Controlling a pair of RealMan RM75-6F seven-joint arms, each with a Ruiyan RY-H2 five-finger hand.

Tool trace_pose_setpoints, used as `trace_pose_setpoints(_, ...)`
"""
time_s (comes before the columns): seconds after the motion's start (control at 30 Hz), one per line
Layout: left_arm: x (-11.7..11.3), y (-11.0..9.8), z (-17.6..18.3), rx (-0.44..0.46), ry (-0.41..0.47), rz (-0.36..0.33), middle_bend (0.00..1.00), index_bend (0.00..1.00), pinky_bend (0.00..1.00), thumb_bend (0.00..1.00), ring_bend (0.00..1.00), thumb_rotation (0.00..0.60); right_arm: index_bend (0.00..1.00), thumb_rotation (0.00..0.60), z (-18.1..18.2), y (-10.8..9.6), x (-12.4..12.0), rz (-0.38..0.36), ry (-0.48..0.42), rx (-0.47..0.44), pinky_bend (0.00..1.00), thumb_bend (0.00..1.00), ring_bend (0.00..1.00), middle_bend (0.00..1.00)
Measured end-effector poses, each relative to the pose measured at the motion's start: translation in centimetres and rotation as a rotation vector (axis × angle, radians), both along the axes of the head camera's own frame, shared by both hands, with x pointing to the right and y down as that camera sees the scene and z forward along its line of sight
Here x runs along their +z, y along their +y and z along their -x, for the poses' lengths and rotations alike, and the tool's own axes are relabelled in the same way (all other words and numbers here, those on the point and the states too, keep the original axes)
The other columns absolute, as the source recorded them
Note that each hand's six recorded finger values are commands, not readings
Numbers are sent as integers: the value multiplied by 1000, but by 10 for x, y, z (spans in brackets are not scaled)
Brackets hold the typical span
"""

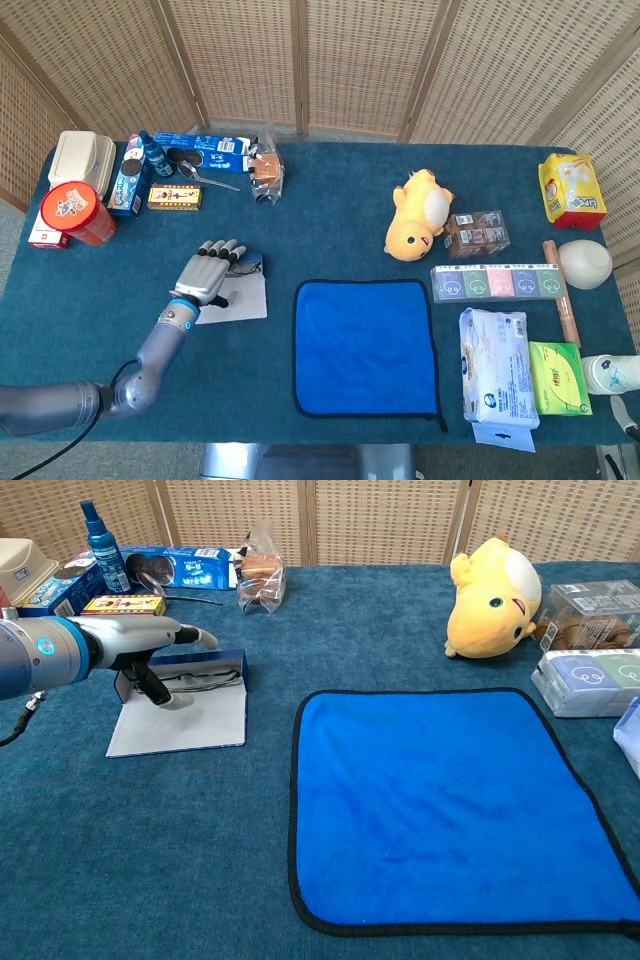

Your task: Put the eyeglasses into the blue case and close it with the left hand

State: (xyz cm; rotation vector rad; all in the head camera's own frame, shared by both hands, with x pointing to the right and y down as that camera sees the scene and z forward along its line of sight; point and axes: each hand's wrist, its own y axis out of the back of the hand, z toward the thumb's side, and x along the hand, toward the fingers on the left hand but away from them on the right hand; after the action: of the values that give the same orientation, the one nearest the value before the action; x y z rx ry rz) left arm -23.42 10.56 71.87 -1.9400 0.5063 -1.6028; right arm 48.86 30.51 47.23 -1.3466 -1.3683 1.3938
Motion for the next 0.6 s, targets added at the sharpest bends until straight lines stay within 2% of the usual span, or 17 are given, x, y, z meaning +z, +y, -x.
trace_pose_setpoints(0.1, 2, 5, -2, -8, 18, 31, 0, 0, 37, 354, 0, 481, 14, 572, -1, 1, -2, -3, 1, 1, 167, 278, 90, 158)
trace_pose_setpoints(0.2, 1, 8, -2, -13, 31, 48, 0, 0, 110, 354, 0, 483, 14, 577, 0, 1, -2, -5, 0, -1, 167, 279, 90, 158)
trace_pose_setpoints(0.6, -10, 16, 0, -12, 77, 72, 0, 0, 153, 354, 0, 480, 14, 578, 0, 2, -4, -14, -2, -1, 166, 279, 90, 158)
